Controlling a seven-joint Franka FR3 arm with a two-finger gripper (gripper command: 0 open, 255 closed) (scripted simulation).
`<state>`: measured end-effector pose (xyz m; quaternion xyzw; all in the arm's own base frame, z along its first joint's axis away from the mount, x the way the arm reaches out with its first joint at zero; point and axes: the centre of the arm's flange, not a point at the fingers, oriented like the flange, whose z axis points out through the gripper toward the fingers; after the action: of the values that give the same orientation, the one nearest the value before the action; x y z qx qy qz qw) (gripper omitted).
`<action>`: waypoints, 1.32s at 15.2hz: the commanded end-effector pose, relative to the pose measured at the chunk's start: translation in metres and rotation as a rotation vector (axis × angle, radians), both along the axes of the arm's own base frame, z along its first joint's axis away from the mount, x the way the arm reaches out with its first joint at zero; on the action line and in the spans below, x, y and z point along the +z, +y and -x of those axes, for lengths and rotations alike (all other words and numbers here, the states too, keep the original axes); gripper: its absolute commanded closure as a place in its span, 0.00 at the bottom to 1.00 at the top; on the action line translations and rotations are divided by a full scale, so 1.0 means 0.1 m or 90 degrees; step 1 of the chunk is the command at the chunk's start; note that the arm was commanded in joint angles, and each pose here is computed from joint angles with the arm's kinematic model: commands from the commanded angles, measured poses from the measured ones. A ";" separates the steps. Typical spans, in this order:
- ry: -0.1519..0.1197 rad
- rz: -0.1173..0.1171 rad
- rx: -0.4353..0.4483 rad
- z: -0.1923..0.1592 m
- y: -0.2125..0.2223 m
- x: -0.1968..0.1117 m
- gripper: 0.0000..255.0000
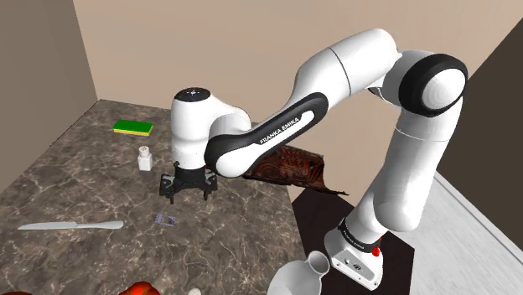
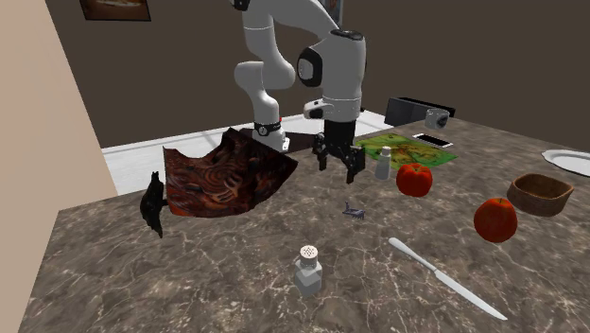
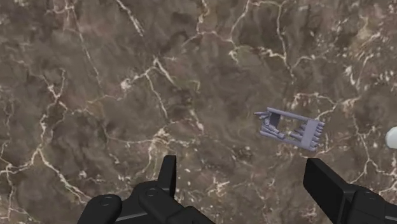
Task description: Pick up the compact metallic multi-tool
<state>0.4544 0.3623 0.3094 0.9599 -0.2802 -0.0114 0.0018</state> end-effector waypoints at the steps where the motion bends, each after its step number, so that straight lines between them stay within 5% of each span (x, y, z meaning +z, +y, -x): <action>1: -0.001 0.000 -0.015 -0.12 0.18 -0.19 0.00; 5: -0.002 -0.001 -0.042 -0.39 0.52 -0.49 0.00; 15: -0.002 -0.001 -0.042 -0.40 0.52 -0.90 0.00; 16: -0.002 -0.001 -0.042 -0.40 0.52 -0.90 1.00; 20: -0.002 -0.001 -0.042 -0.40 0.52 -0.89 1.00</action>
<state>0.4944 0.4144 0.2203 0.9500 -0.3119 -0.0102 0.0001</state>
